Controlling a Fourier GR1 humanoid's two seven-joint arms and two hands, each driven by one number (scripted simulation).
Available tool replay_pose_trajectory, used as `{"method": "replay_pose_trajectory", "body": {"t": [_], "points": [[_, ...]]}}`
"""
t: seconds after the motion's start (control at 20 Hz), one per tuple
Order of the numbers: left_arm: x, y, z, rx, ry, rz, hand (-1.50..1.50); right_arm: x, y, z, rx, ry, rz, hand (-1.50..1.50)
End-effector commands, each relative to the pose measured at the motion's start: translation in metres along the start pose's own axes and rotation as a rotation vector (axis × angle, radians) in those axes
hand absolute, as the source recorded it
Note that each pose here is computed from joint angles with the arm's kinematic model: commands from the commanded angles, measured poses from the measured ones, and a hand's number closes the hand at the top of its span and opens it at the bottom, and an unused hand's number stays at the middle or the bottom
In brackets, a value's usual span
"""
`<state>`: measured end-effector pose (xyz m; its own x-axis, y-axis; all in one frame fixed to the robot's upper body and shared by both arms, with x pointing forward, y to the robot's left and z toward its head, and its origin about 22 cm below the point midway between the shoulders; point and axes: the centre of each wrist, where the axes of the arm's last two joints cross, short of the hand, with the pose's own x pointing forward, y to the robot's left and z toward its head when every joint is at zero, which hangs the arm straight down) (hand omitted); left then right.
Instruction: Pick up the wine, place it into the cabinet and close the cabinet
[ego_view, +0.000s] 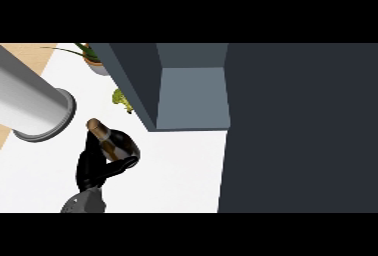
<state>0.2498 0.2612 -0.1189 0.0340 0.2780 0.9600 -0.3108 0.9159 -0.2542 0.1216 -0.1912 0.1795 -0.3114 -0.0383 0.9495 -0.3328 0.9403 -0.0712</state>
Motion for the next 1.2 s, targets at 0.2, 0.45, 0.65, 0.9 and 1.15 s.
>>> {"method": "replay_pose_trajectory", "body": {"t": [0.2, 0.45, 0.65, 0.9, 1.15], "points": [[-0.014, -0.011, 0.001, -0.018, 0.013, 0.078, -1.50, 0.057, -0.001, 0.045, 0.037, -0.076, -0.036, -1.50], [-0.017, -0.030, -0.007, -0.052, -0.014, 0.052, -1.50, 0.043, -0.001, 0.031, 0.018, -0.082, -0.031, -1.50], [-0.015, -0.034, -0.014, -0.032, -0.015, 0.083, 1.50, 0.054, -0.005, 0.036, 0.044, -0.079, -0.027, -1.50], [-0.013, -0.046, -0.020, -0.028, -0.051, -0.011, 1.50, 0.047, -0.002, 0.037, 0.036, -0.081, -0.039, -1.50], [-0.022, -0.011, 0.002, -0.115, -0.117, 0.043, 1.50, 0.042, -0.007, 0.029, 0.015, -0.074, -0.015, -1.50]]}}
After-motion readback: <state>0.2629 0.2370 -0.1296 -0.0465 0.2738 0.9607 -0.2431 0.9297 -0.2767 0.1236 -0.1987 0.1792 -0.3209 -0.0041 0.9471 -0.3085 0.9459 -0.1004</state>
